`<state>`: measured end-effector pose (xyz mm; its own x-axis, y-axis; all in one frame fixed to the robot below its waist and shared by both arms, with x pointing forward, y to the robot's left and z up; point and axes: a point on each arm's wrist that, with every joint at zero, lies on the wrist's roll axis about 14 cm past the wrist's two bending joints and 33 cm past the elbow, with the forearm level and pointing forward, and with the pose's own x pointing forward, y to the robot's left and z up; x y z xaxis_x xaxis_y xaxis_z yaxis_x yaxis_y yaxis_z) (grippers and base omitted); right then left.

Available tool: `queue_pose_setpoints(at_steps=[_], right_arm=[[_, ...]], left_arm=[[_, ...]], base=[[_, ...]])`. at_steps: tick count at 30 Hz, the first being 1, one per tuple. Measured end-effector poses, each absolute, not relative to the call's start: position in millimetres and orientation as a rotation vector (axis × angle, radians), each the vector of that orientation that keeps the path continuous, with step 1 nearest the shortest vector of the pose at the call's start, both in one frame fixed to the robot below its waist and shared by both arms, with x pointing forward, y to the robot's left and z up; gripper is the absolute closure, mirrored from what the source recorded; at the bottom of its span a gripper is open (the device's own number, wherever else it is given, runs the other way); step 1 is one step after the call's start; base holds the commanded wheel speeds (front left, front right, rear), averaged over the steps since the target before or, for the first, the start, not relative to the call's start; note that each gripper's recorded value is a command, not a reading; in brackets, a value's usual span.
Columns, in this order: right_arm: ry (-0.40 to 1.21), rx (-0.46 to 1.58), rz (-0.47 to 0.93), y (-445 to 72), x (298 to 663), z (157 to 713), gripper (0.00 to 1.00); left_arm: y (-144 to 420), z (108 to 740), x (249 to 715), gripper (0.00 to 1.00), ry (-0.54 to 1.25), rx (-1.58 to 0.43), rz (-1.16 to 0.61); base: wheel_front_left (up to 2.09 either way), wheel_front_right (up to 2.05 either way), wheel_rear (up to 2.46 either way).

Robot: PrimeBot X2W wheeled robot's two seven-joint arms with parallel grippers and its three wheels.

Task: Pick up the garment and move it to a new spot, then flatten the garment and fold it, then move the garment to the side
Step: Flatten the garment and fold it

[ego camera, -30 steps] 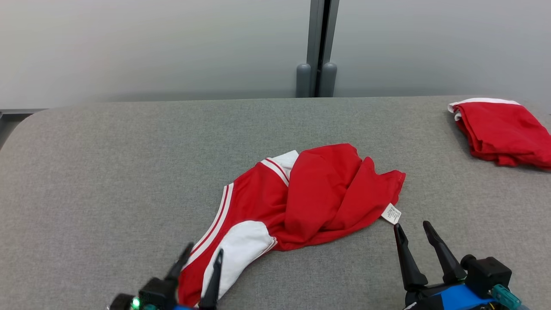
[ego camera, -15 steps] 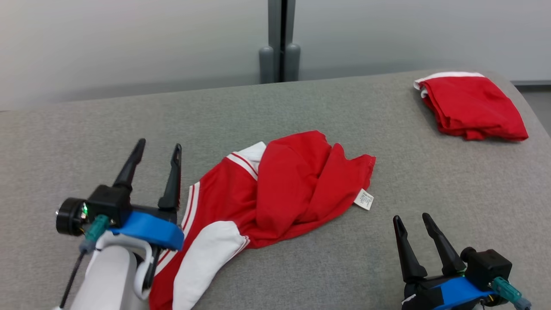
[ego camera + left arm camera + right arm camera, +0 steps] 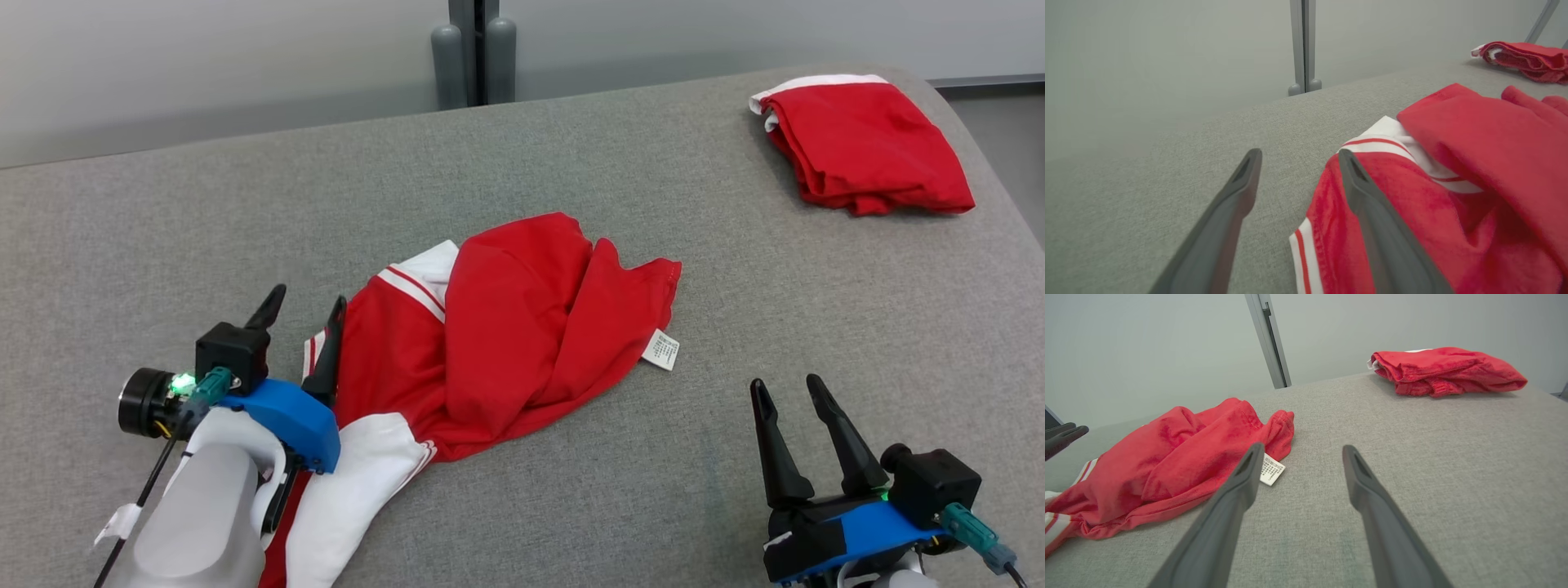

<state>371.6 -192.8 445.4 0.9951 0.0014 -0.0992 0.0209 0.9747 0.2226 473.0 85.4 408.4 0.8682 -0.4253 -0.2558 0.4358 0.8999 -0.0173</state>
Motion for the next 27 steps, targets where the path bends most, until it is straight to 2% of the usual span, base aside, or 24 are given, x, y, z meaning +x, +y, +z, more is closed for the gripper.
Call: queue_pose_setpoints(at_steps=[9,16,17,18,19,23,27], right_arm=[[0.107,0.218,-0.009,-193,378,442,0.00],[0.107,0.212,-0.012,-196,380,442,0.00],[0.106,0.212,-0.013,-196,381,442,0.00],[0.106,0.212,-0.015,-197,381,442,0.00],[0.107,0.212,-0.015,-197,381,442,0.00],[0.108,0.211,-0.018,-198,381,441,0.00],[0.107,0.206,-0.010,-196,383,442,0.00]], left_arm=[[87,357,456,0.00,0.470,0.077,-0.477],[82,345,454,0.00,0.531,0.070,-0.489],[82,344,454,0.26,0.535,0.071,-0.492],[81,343,455,0.85,0.538,0.074,-0.495],[81,343,455,1.00,0.540,0.077,-0.497],[85,346,461,1.00,0.526,0.078,-0.487],[113,368,489,1.00,0.453,0.092,-0.412]], base=[[0.00,0.00,0.00],[0.00,0.00,0.00],[0.00,0.00,0.00],[0.00,0.00,0.00],[0.00,0.00,0.00],[0.00,0.00,0.00],[0.00,0.00,0.00]])
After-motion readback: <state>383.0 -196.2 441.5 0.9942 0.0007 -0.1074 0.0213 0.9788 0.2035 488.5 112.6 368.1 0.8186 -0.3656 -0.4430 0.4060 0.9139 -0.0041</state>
